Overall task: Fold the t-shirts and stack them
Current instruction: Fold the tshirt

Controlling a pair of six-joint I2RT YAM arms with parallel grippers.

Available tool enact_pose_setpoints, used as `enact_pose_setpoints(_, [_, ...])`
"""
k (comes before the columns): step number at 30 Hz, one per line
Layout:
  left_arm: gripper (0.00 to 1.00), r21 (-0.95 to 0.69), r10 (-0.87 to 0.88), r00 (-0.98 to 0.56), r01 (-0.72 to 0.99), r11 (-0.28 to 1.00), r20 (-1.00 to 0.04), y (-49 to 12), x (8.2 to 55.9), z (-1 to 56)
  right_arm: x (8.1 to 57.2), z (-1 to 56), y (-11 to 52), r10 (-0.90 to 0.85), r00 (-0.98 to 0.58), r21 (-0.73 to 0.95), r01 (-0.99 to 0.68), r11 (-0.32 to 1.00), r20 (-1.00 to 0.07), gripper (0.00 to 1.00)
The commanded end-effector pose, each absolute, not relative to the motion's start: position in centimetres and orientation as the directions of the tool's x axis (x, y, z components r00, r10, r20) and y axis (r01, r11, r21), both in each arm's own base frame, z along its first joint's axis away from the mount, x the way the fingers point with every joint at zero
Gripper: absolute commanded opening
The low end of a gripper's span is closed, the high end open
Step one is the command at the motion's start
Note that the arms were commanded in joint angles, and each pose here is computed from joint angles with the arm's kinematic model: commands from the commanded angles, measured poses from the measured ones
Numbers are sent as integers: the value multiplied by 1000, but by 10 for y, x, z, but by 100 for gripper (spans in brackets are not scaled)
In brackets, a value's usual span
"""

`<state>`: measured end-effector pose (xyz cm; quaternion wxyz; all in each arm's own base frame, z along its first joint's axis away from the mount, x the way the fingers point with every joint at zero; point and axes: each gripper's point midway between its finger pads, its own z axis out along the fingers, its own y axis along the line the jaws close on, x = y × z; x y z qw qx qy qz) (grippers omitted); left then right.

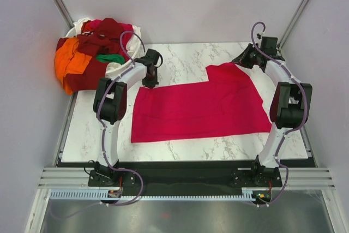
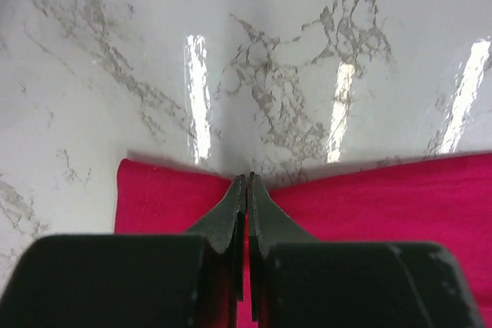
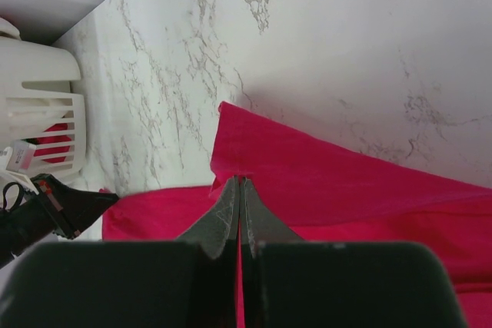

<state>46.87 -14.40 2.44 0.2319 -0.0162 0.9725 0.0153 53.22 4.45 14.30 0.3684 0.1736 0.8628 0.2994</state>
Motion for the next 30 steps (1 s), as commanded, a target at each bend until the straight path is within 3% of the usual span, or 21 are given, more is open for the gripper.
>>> enact_pose_setpoints(1, [3, 72, 15, -882, -22, 997, -470, -131, 459, 58, 532, 181, 49, 533, -632, 677, 18, 736, -562, 0])
enact_pose_setpoints(9, [2, 59, 1, -876, -31, 998, -483, -123, 431, 80, 489, 175, 44, 584, -640, 690, 114, 715, -500, 0])
enact_pose_setpoints(19, [2, 17, -10, -883, -21, 1000, -470, -124, 382, 93, 427, 220, 16, 575, -536, 594, 160, 788, -619, 0])
enact_pose_setpoints(30, [2, 29, -7, -885, -23, 999, -466, -118, 327, 94, 348, 232, 11, 615, -445, 580, 230, 781, -652, 0])
